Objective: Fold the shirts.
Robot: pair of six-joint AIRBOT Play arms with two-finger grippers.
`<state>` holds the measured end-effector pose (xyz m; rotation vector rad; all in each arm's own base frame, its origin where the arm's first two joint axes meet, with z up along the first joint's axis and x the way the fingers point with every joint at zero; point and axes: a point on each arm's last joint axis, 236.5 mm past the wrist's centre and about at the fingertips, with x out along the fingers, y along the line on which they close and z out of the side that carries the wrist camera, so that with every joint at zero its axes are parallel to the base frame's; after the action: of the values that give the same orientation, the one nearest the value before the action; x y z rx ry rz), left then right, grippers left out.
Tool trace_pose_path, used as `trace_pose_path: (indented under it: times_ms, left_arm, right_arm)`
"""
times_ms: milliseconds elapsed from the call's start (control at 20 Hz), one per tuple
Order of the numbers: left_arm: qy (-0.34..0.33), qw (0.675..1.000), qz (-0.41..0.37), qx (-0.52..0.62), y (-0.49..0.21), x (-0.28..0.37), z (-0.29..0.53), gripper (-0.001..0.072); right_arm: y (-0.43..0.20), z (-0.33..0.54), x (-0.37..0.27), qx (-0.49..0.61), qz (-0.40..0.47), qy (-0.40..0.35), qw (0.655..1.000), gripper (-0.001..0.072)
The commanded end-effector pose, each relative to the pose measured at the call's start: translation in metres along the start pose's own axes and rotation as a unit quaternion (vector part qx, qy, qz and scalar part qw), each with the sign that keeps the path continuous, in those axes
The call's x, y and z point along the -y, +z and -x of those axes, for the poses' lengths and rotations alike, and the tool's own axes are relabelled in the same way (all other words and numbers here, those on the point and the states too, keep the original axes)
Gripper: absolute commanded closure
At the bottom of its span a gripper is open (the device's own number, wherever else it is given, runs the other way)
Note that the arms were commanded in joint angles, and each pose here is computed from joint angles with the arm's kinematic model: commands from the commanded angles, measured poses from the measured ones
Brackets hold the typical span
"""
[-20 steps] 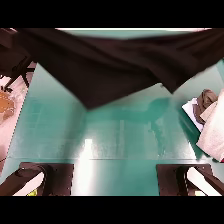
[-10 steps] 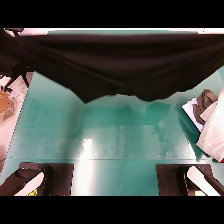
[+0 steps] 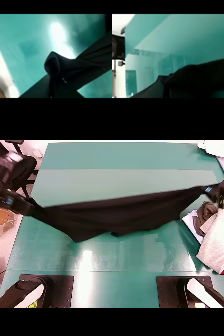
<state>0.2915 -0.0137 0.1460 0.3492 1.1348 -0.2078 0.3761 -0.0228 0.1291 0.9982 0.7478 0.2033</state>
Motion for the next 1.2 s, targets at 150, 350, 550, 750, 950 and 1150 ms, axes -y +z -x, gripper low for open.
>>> trace_pose_path:
  times_ms: [150,350,550,750,950,1150]
  left_arm:
    - [-0.147,0.978,0.048,-0.137,-0.066,0.075,-0.027,0.0685]
    - [-0.269,0.943,0.076,-0.183,-0.079,0.132,-0.004,0.0685]
    - [-0.291,0.916,0.114,-0.251,-0.108,0.149,-0.012,0.0685]
    - [-0.304,0.902,0.135,-0.275,-0.132,0.165,-0.046,0.0684]
    - [-0.304,0.899,0.157,-0.273,-0.144,0.174,-0.074,0.0683]
    - [-0.308,0.898,0.154,-0.275,-0.145,0.175,-0.073,0.0683]
  right_arm:
    - [-0.038,-0.013,0.049,-0.055,-0.065,-0.025,0.996,0.0691]
    - [-0.037,0.004,0.044,-0.047,-0.090,-0.021,0.995,0.0691]
    - [-0.073,0.007,0.073,-0.112,-0.107,-0.090,0.984,0.0691]
    - [-0.104,0.003,0.097,-0.155,-0.107,-0.133,0.973,0.0691]
    - [-0.110,0.002,0.102,-0.157,-0.126,-0.138,0.970,0.0691]
    - [-0.114,0.003,0.099,-0.166,-0.129,-0.132,0.969,0.0691]
